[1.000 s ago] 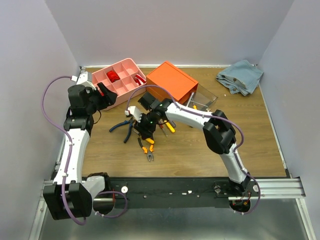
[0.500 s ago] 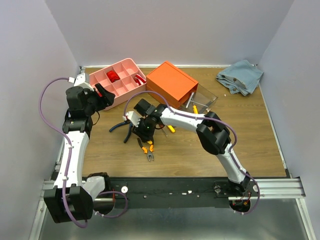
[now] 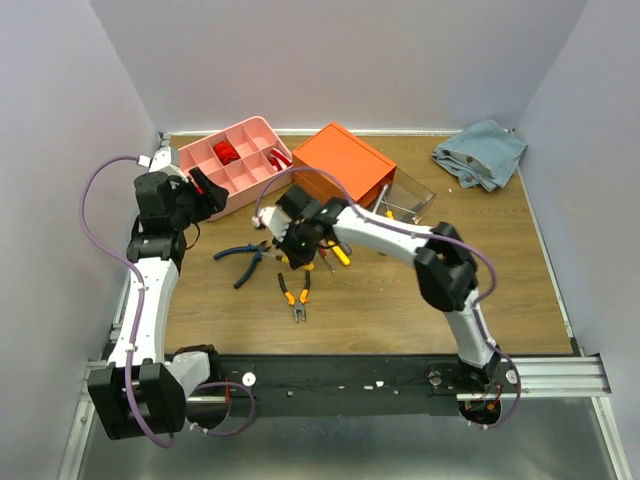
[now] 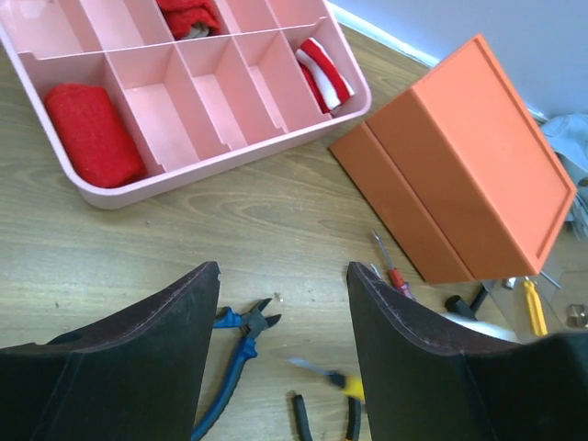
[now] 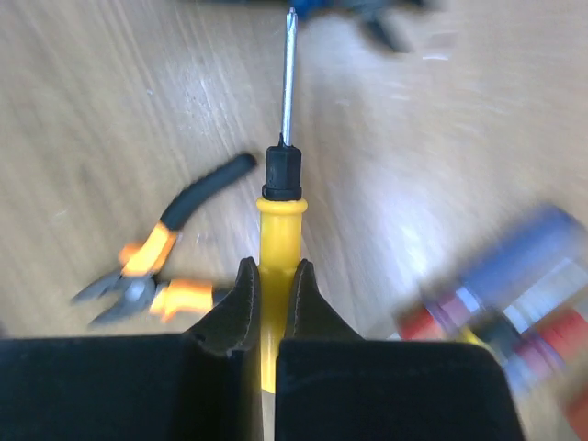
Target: Sort the tools into containers
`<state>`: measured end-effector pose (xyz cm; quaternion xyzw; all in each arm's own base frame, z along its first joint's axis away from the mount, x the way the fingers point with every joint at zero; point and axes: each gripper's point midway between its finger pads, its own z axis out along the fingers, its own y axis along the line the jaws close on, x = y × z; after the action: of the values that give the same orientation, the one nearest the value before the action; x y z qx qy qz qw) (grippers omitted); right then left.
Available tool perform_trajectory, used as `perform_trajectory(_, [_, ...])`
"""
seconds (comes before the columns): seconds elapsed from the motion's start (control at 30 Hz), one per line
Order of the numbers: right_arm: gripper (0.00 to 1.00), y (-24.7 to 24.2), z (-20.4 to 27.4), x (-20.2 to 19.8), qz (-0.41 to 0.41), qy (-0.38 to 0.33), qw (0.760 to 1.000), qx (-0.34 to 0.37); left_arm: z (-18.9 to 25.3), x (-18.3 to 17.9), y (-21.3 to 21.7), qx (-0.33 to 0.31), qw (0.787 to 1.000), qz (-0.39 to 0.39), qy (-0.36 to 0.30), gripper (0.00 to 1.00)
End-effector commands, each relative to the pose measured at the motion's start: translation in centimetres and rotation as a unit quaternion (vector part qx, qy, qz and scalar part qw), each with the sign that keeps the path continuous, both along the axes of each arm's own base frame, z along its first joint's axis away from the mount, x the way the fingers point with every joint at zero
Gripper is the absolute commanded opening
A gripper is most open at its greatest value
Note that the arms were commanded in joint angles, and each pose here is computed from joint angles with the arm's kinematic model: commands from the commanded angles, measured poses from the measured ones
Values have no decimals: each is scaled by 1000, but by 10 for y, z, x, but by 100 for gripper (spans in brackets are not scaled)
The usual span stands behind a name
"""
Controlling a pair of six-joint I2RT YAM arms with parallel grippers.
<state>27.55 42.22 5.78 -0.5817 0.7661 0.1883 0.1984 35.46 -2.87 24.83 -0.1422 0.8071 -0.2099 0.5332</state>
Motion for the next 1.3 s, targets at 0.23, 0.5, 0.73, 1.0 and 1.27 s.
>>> perform_trajectory(0.23, [1,-154,149,68,-257,-103,957,89,3,33,4,-40,999,9,11,61])
perform_trajectory(0.5, [1,-266,125,101,-489,-35,867,91,-4,43,9,-38,999,21,18,59])
perform_trajectory(0.73, [1,-262,118,112,-528,44,836,142,-14,38,9,-38,999,21,29,59])
perform_trajectory(1.0, [66,-245,124,117,-504,70,845,166,-16,38,8,-40,998,22,31,59])
perform_trajectory(1.27, [83,-195,190,87,-338,-9,917,213,-14,44,4,-55,998,16,27,59])
